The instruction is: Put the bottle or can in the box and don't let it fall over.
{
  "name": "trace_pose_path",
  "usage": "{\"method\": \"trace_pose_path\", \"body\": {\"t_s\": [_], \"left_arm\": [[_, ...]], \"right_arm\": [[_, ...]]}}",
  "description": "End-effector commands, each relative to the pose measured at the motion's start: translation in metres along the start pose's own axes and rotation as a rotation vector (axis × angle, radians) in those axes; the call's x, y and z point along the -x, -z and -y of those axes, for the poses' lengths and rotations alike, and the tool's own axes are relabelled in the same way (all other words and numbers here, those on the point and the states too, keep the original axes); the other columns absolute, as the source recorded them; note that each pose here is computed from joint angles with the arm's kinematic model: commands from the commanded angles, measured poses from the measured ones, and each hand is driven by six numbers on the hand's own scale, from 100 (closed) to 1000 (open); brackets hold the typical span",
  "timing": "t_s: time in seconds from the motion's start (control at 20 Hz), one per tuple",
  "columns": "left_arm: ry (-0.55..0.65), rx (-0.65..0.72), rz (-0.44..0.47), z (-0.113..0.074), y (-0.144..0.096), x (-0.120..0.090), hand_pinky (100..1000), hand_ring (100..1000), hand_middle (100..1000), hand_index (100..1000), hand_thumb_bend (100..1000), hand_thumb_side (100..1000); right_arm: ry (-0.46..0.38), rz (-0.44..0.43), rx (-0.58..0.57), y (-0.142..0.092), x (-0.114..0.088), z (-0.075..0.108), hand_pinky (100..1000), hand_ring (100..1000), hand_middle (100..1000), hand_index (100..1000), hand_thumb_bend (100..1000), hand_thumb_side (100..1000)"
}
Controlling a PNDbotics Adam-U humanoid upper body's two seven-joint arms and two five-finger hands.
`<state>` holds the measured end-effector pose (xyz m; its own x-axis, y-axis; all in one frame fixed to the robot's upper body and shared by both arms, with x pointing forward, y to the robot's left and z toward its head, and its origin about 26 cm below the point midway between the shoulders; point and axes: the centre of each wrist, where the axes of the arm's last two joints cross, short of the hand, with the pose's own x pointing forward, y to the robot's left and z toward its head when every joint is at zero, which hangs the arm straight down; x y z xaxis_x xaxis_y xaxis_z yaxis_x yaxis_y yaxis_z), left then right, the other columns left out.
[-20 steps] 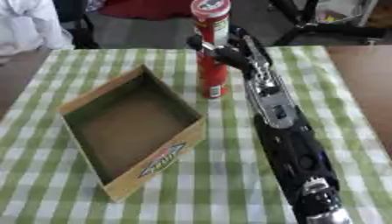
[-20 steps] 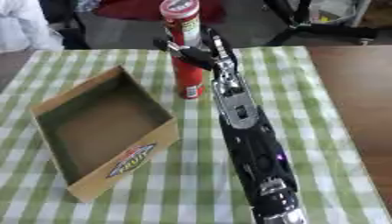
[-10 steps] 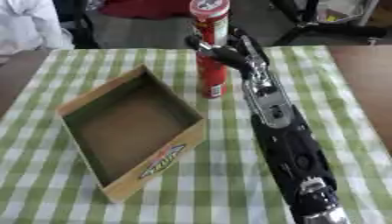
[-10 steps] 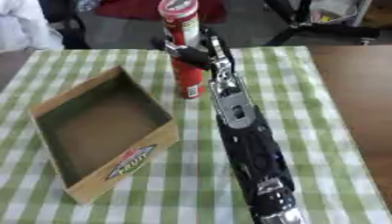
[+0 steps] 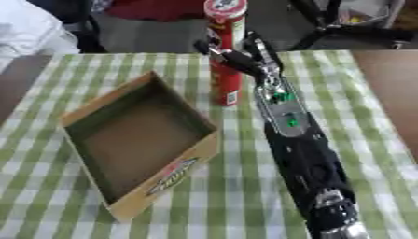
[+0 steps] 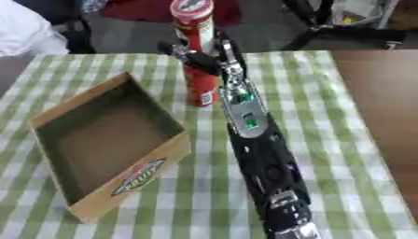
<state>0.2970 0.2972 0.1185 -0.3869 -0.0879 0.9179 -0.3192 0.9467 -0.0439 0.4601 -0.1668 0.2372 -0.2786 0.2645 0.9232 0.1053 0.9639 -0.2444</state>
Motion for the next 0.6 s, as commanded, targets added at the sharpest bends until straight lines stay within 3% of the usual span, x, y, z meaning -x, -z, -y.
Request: {"method": "trace_pose_path", "body": {"t_s": [0.05, 0.6], "left_arm": [[-0.005, 0.011, 0.027, 0.0000, 0.0031, -0.0077, 830, 967, 748, 769, 576, 641], [-0.008, 0.016, 0.032, 0.0012, 0.0041, -0.0090, 830, 968, 743, 768, 571, 639]], "right_arm": [[-0.014, 0.034, 0.012, 0.0045, -0.0139, 0.0020, 936, 975, 1000, 943, 991, 368], [0.013, 0.027, 0.034, 0.0073, -0.0215, 0.0001, 911, 917, 966, 912, 920, 305]]}}
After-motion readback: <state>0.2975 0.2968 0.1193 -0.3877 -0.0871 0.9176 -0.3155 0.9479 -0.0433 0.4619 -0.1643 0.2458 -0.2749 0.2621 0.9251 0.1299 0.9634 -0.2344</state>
